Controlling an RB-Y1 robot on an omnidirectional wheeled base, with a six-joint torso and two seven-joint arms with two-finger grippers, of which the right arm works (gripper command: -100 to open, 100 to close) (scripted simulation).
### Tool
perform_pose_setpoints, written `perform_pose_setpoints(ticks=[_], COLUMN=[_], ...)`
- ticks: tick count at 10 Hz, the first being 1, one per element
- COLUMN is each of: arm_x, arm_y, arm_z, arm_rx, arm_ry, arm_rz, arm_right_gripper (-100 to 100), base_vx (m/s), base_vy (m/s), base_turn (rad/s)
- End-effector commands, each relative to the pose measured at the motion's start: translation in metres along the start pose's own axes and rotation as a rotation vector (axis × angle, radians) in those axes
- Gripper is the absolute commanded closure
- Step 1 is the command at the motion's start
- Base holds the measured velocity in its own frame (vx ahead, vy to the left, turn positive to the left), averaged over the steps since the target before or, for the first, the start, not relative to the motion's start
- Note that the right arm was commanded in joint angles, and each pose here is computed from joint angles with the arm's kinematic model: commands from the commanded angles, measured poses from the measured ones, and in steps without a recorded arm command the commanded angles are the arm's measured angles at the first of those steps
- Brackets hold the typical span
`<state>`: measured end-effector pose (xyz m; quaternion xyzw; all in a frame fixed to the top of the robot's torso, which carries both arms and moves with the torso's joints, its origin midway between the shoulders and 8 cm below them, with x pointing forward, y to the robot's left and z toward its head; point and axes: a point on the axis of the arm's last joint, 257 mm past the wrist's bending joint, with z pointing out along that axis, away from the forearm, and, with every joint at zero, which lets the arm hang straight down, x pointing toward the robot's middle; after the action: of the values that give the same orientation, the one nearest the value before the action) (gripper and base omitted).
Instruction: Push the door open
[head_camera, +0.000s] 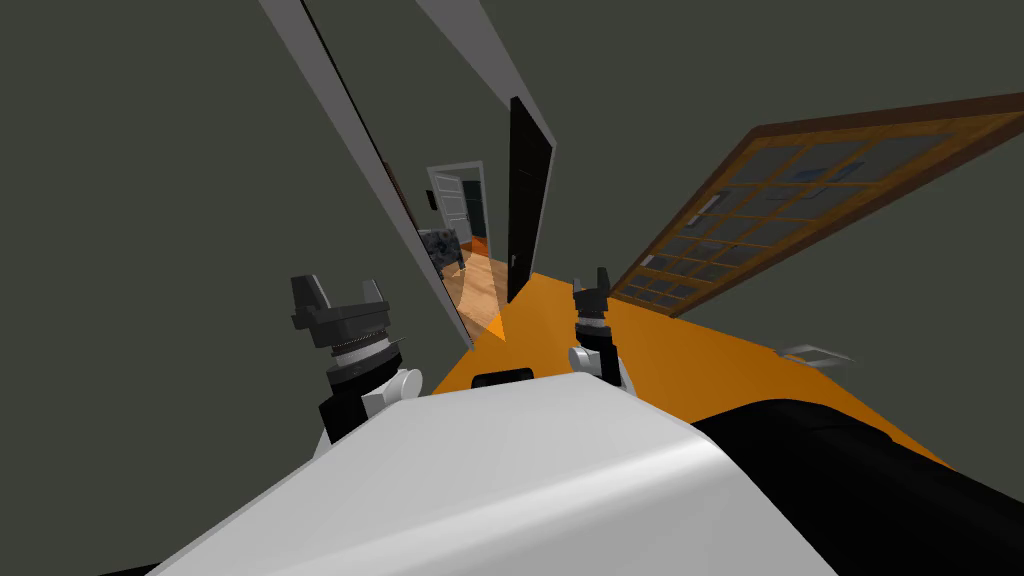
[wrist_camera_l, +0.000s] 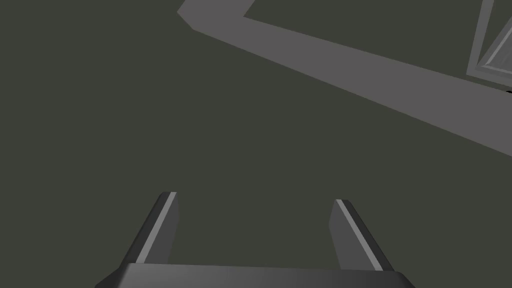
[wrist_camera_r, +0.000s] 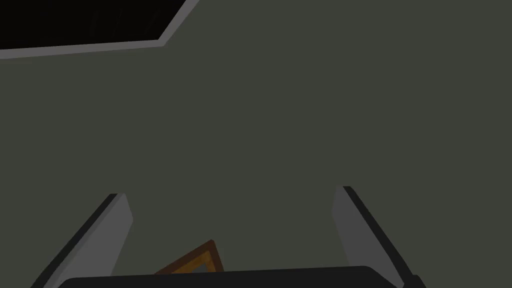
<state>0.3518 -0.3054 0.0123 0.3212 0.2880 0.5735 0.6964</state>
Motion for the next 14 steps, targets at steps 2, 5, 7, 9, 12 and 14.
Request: perform_pose_setpoints(ticks=[2, 5, 7, 9, 12, 14], arm_x=[0.005, 0.012, 0.016, 0.021, 0.029, 0.036], arm_y=[-0.014, -0.032, -0.044, -0.056, -0.076, -0.091], arm_z=[-0.0012, -0.0031, -0.0046, -0.0063, -0.0095, -0.0123], arm_rx=[0.016, 0.037, 0.051, 0.065, 0.089, 0.107], arm_ry=[0.016, 0.035, 0.047, 0.06, 0.08, 0.096], arm_rz=[0.005, 0.013, 0.018, 0.023, 0.032, 0.039], arm_right_gripper=[-100, -100, -100, -100, -100, -100], base_vx=[0.079, 0.126, 0.118, 0.121, 0.123, 0.105], base_vy=[-0.033, -0.062, -0.057, -0.061, -0.069, -0.051], base_turn=[0.053, 0.047, 0.051, 0.051, 0.051, 0.054])
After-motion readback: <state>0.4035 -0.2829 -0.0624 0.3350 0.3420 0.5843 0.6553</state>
